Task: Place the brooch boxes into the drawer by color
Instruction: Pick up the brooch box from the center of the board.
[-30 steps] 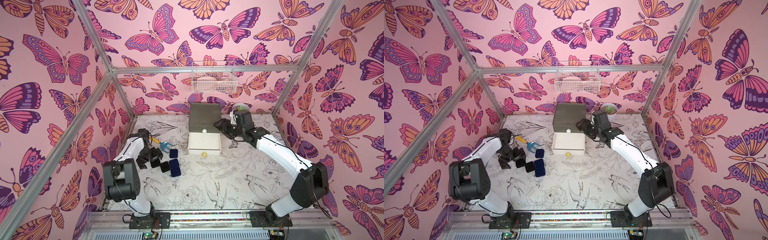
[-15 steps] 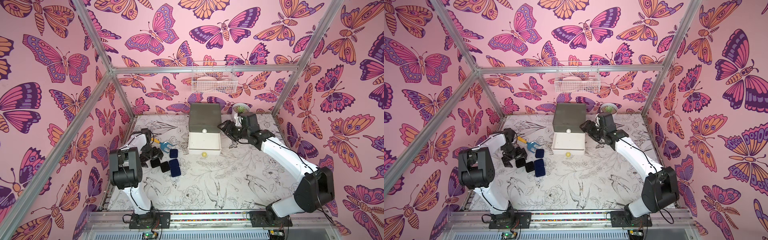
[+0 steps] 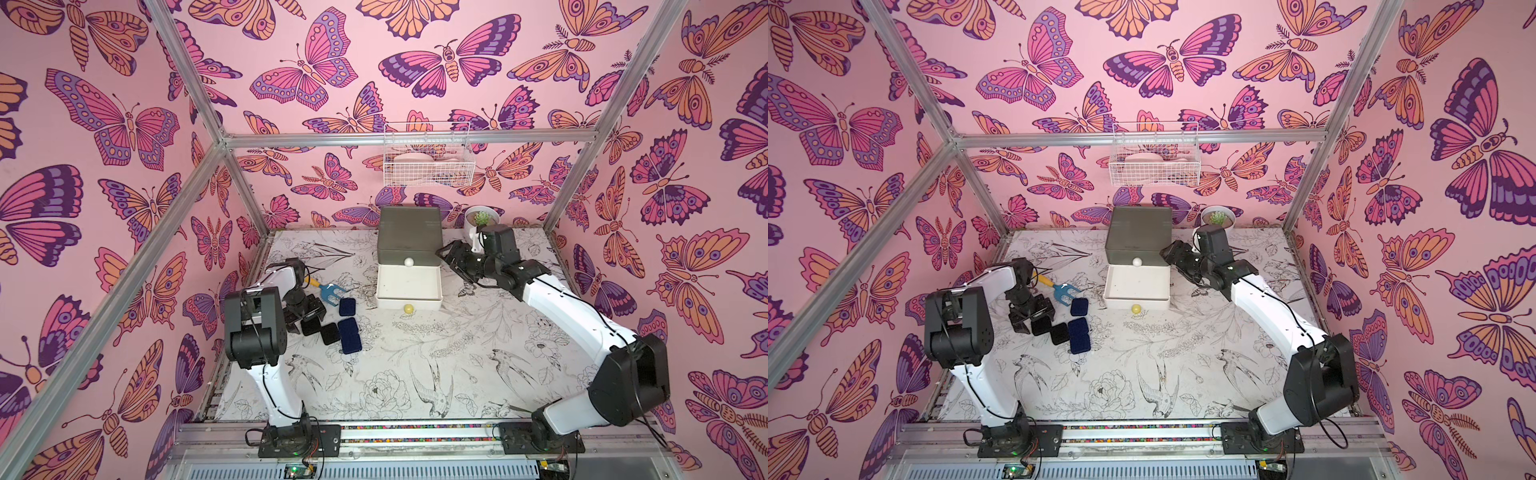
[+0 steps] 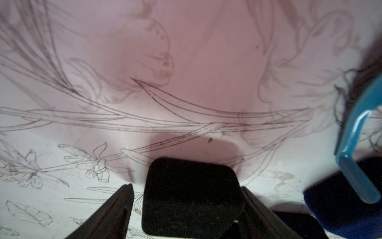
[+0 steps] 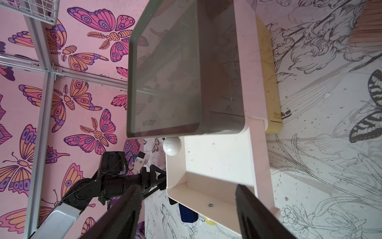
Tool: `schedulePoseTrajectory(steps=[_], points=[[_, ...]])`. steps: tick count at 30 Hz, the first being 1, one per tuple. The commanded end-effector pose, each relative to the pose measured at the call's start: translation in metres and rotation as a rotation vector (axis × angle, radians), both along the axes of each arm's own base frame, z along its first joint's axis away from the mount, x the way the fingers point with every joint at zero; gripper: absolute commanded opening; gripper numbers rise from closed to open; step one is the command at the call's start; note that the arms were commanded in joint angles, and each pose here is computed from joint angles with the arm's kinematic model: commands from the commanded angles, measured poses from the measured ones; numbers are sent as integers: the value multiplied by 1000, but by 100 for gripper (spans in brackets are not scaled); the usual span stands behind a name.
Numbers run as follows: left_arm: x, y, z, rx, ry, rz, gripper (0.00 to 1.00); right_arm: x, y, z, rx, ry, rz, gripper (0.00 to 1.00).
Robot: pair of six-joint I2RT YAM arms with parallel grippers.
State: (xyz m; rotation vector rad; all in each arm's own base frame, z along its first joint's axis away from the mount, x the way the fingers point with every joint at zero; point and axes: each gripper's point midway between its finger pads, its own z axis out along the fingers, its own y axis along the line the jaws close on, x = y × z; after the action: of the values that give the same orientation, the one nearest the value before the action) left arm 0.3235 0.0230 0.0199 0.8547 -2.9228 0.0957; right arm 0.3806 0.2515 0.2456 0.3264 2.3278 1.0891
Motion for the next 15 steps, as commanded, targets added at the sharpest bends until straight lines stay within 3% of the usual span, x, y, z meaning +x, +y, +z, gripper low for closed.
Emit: schedulePoseTrajectory(steps=[1, 8, 12, 15], points=[[0, 0, -2, 12, 8, -15, 80, -2, -5, 0, -9, 9, -14, 77], [-2, 1, -3, 22, 11, -23, 58, -1, -5, -2, -11, 12, -15, 77], [-2, 0, 0, 20, 5, -30, 60, -2, -4, -5, -9, 26, -10, 77], [2, -4, 21, 14, -38, -50, 62, -3, -4, -4, -9, 26, -11, 77]])
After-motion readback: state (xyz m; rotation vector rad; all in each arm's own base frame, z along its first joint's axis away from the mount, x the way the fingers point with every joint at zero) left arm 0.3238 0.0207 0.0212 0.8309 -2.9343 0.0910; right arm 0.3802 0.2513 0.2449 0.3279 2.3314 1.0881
